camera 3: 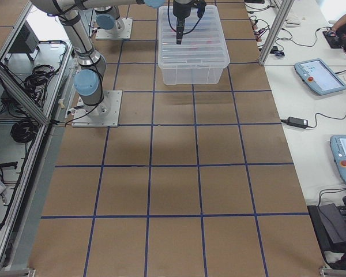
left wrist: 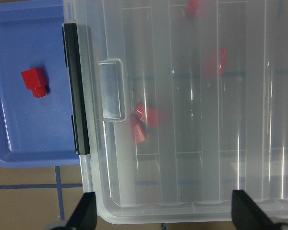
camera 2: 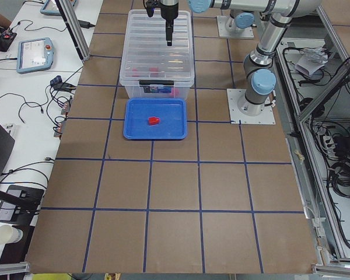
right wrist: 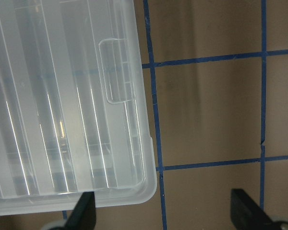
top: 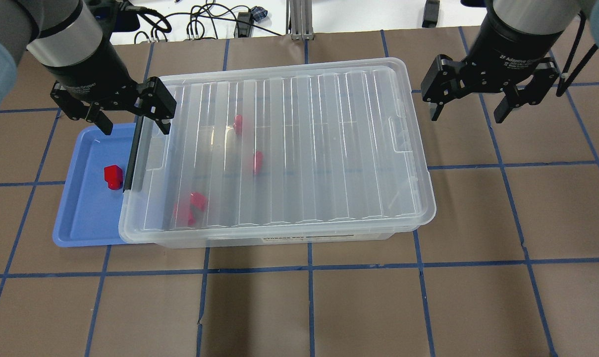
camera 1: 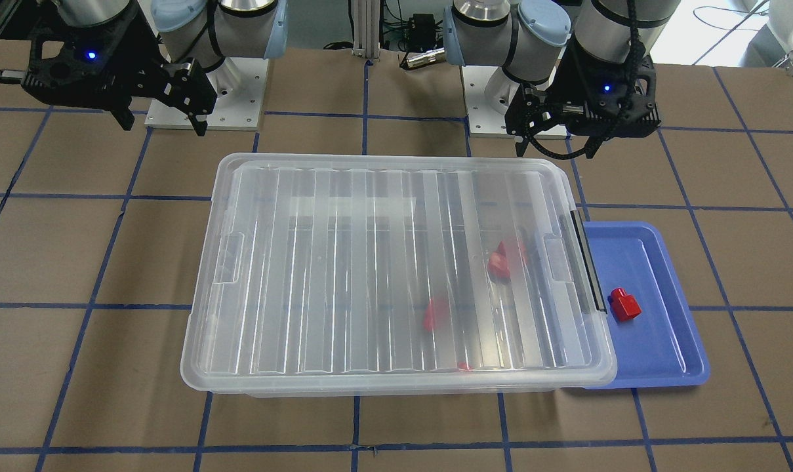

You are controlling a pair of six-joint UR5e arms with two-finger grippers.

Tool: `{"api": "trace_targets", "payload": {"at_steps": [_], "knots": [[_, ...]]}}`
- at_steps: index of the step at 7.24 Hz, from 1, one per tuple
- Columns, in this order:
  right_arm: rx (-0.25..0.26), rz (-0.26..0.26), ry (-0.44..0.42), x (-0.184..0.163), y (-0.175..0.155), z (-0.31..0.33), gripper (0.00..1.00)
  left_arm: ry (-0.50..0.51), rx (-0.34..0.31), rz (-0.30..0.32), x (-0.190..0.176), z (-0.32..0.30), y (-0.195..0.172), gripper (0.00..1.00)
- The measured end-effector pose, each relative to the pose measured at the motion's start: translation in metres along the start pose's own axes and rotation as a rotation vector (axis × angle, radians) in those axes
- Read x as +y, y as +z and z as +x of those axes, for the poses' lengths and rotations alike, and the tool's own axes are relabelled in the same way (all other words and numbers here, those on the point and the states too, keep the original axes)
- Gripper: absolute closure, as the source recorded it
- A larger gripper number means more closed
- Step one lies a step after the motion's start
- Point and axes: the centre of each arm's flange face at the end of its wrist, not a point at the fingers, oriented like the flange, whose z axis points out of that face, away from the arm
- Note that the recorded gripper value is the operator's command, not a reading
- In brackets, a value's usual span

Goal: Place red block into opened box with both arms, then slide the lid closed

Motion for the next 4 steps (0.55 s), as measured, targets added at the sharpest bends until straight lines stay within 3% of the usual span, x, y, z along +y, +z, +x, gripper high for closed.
{"api": "trace_targets", "payload": {"at_steps": [4], "knots": [[-0.006, -0.007, -0.001, -0.0012, 0.0032, -0.0006, 0.00, -0.004, -0.005, 0.000, -0.0033, 0.0000, -0.0017, 0.00]]}}
